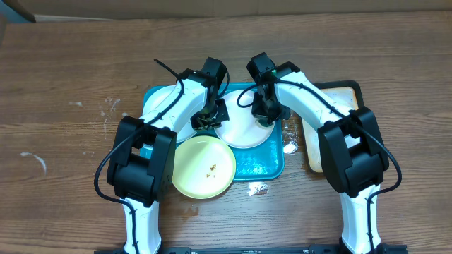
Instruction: Clean dirty plates on tray and stack at the side
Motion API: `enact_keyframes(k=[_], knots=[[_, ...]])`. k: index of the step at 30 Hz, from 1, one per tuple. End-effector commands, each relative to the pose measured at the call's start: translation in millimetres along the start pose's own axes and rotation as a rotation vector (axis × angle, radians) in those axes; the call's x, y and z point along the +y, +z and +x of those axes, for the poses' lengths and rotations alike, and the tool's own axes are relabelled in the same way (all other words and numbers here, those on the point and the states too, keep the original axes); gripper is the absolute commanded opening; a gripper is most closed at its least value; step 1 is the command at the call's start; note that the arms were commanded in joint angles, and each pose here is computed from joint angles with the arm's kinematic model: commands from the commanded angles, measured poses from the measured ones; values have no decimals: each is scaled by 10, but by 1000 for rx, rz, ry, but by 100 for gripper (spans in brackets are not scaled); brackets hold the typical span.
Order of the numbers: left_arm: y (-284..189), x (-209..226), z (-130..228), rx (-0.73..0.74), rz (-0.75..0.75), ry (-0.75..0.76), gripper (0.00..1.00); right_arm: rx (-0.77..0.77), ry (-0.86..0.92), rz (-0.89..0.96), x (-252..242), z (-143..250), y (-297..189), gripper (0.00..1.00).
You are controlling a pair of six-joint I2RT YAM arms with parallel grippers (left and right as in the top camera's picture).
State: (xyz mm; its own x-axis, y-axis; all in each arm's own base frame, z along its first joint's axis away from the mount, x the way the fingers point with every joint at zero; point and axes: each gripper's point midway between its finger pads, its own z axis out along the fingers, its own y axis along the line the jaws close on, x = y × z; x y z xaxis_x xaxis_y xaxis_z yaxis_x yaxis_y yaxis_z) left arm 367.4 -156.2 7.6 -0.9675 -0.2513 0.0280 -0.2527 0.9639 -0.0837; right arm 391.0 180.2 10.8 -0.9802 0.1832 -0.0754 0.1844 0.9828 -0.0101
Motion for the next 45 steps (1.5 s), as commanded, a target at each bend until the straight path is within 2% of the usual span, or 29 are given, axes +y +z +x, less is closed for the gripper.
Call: enact_keyframes(k=[1, 6, 14, 20, 31, 36, 41, 45], knots=[[174, 610, -35, 10, -217, -51, 4, -20, 65, 106, -363, -184, 65, 4], [162, 725, -81, 17, -218, -92, 4, -40, 68, 91, -315, -276, -67, 4], [163, 722, -89, 14, -214, -97, 4, -94, 98, 106, -303, -459, -407, 4], [136, 690, -106, 8, -200, -96, 4, -96, 69, 103, -292, -480, -485, 4], [-31, 327, -118, 12, -53, -47, 4, -89, 68, 108, -302, -464, -486, 4], [-164, 42, -153, 2, 34, 83, 4, -86, 67, 110, -307, -456, -486, 4], [-435, -24, -227, -49, -29, 57, 4, -81, 63, 114, -316, -443, -486, 4], [-724, 2, -250, -113, -143, 24, 4, -81, 63, 114, -318, -444, -486, 4]])
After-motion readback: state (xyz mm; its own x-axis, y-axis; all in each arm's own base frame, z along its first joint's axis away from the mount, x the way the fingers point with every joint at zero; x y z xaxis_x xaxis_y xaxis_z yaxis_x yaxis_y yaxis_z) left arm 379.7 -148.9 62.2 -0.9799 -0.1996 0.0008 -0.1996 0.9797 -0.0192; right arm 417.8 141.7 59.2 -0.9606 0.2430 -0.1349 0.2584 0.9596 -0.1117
